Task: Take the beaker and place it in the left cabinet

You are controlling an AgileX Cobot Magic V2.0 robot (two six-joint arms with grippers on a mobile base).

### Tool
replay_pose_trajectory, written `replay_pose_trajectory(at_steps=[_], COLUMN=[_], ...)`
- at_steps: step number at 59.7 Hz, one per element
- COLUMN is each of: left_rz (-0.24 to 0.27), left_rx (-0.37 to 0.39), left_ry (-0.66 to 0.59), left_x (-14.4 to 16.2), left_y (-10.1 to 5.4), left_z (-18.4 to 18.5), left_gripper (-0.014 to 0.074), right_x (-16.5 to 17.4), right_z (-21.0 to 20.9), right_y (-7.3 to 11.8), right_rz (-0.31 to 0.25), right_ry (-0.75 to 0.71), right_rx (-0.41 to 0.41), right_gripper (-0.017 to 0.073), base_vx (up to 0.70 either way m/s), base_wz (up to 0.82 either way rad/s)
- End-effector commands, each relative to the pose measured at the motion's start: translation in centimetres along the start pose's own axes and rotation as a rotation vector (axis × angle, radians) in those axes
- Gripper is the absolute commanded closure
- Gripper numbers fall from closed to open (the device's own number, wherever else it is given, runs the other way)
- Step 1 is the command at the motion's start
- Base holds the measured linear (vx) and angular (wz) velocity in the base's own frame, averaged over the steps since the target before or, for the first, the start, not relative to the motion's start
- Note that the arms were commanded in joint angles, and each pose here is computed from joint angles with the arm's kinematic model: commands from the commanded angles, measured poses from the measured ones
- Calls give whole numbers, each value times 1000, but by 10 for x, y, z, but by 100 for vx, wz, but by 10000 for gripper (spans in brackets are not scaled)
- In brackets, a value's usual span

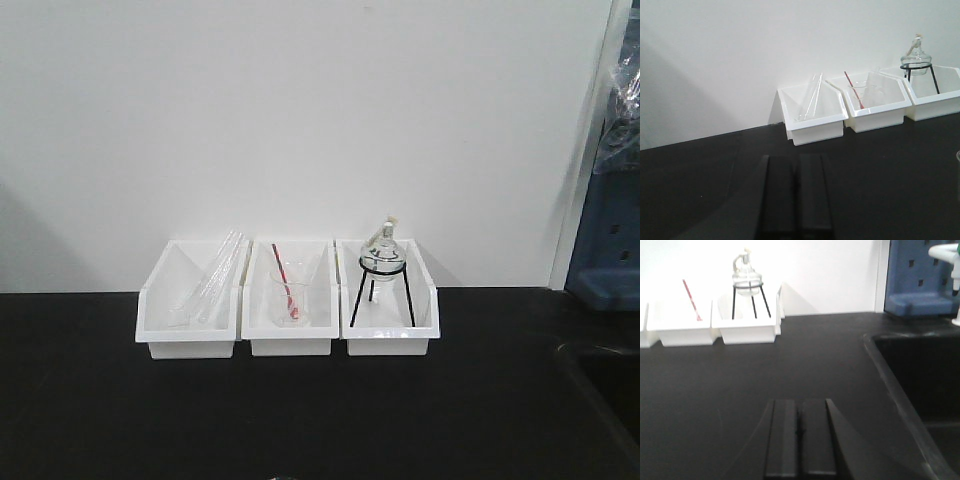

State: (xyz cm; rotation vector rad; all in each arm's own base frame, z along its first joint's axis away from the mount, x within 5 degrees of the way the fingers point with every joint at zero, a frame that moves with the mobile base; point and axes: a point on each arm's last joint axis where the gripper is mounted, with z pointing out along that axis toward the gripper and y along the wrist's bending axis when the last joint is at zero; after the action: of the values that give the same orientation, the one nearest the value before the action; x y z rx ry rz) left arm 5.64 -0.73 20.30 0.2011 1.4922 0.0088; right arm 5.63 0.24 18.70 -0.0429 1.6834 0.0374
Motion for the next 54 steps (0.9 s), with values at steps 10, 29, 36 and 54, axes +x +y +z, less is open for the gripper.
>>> replay_pose_trajectory(at_steps=[10, 29, 36, 54], left_rz=[-6, -6, -6, -6], left_rx=[-7, -7, -7, -7], left_ry=[-77, -77, -77, -77], left_x=[-3, -3, -3, -3], left_y=[0, 0, 0, 0], left_z=[-1, -1, -1, -1], left_gripper=[592, 592, 592, 592], right_x=[-19, -38, -55, -119], right_z=[-3, -10, -17, -44], right_y=[1, 3, 3, 1], right_rz=[-7, 22, 89, 51], right_ry=[-239, -445, -532, -520], right_rx=[-13, -35, -58, -27], right_gripper=[565, 565, 565, 564], base_vx=[0, 0, 0, 0], base_wz=[0, 0, 0, 0])
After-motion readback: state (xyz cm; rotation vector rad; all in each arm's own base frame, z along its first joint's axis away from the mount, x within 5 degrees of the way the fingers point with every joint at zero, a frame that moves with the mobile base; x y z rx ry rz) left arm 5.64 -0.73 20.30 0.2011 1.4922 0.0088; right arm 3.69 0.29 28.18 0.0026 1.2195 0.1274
